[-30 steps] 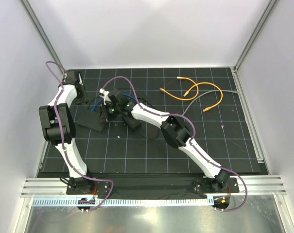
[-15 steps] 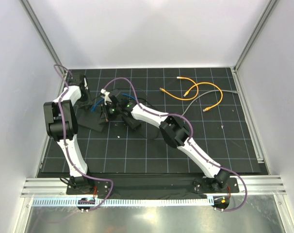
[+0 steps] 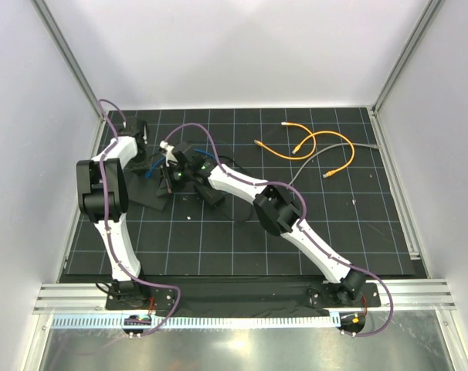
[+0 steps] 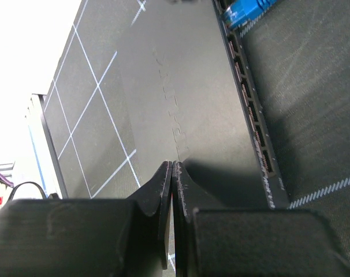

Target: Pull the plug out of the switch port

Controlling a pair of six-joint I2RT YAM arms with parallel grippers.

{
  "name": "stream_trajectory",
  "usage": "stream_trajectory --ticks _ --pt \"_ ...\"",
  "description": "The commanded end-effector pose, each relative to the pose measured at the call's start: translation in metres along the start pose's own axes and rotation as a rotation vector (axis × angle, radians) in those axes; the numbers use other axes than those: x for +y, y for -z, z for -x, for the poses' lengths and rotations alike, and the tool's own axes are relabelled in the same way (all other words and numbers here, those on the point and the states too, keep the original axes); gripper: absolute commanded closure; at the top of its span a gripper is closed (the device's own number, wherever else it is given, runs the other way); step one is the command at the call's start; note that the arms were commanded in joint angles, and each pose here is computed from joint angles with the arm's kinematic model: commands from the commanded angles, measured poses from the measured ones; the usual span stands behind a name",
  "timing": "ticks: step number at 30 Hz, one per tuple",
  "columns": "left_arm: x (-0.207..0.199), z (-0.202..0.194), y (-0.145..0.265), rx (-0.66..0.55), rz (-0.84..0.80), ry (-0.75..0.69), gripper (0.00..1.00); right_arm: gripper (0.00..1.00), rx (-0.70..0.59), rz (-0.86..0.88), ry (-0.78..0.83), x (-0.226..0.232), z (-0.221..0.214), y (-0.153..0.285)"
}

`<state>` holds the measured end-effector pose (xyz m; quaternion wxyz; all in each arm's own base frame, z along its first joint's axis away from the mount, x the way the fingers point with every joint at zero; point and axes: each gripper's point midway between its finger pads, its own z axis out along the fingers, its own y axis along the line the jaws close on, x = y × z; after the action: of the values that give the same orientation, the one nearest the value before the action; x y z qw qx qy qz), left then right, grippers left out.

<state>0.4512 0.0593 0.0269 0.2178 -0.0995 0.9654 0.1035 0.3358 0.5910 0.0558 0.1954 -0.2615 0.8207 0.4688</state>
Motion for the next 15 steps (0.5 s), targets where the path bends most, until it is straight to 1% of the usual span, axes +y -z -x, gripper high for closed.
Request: stream_trajectory --ticks 1,4,5,6,11,12,13,15 --pt "0.01 0.003 0.006 -0.001 0.076 -0.033 0.83 0.92 -0.022 0.051 0.003 0.019 0.012 0.001" --pt "0.012 -0.003 0.007 0.017 0.089 -0.026 0.86 0.92 -0.02 0.073 -0.014 0.023 0.013 0.002" --pt "0.013 -0.005 0.009 0.023 0.095 -0.023 0.91 0.92 -0.02 0.081 -0.02 0.025 0.014 0.003" --pt "0.013 -0.006 0.009 0.027 0.099 -0.023 0.92 0.92 -0.014 0.09 -0.032 0.028 0.013 0.003" --pt "0.017 -0.005 0.009 0.024 0.118 -0.031 0.97 0.92 -0.034 0.135 -0.059 0.039 0.018 0.006" --pt "0.016 -0.005 0.009 0.023 0.115 -0.032 0.97 0.92 -0.038 0.138 -0.064 0.039 0.019 0.004" --pt "0.016 -0.004 0.008 0.021 0.111 -0.028 1.0 0.92 -0.039 0.14 -0.082 0.039 0.02 0.003" --pt "0.013 -0.002 0.008 0.016 0.098 -0.027 1.0 0.93 -0.031 0.125 -0.116 0.03 0.014 -0.004"
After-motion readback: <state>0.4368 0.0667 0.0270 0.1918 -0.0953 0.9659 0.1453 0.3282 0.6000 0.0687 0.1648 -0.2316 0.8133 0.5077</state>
